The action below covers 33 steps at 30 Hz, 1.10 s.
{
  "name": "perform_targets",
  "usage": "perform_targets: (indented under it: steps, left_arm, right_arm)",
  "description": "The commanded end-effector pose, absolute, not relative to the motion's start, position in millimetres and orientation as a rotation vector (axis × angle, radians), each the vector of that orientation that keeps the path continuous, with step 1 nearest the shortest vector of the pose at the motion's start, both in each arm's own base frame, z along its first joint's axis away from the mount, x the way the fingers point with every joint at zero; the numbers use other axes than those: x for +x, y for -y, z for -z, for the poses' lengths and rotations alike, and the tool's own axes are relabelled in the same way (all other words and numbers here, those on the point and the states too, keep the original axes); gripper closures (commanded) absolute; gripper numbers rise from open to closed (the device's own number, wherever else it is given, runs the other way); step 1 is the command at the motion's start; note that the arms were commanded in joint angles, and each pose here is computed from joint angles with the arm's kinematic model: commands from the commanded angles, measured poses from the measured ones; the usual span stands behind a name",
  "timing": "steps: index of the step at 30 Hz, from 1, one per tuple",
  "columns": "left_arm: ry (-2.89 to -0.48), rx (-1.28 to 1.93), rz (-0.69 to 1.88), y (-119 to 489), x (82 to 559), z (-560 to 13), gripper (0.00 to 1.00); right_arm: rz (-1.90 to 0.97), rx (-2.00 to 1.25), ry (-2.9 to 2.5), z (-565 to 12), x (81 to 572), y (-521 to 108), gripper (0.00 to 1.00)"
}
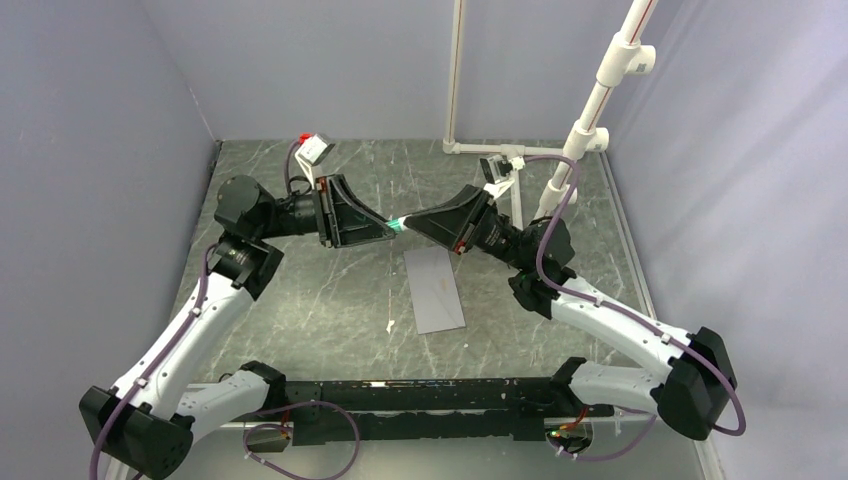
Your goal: Place the letter into the envelope and seal it
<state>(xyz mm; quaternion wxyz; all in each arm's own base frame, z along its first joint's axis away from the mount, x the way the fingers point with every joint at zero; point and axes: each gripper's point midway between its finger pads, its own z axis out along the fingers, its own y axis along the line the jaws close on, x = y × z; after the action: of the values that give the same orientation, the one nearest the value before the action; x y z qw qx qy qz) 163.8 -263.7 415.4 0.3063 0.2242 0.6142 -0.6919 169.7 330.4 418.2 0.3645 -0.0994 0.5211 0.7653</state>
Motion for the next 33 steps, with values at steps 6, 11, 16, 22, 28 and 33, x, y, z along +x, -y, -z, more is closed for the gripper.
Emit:
perform_targets:
  steps: [6, 11, 16, 22, 28, 33]
  left_arm:
    - [-1.628, 0.556, 1.772, 280, 187, -411, 0.98]
    - [-1.715, 0.59, 1.684, 271, 180, -384, 0.97]
    - [-1.777, 0.589, 1.642, 266, 174, -354, 0.97]
    - [-1.865, 0.512, 1.551, 258, 177, -333, 0.97]
    - [-1.982, 0.256, 1.395, 250, 212, -308, 0.98]
    - [-2.057, 0.032, 1.223, 254, 253, -269, 0.98]
  right_arm:
    - [-1.997, -0.389, -1.746, -339, 130, -361, 1.0]
    - [-1.77, -0.23, -1.677, -364, 166, -324, 0.7]
    - [-1.592, -0.119, -1.608, -387, 190, -291, 0.28]
    - [-1.451, -0.07, -1.616, -392, 199, -271, 0.16]
    - [-1.282, -0.138, -1.663, -376, 202, -259, 0.19]
    - [-1.136, -0.187, -1.69, -365, 209, -248, 0.22]
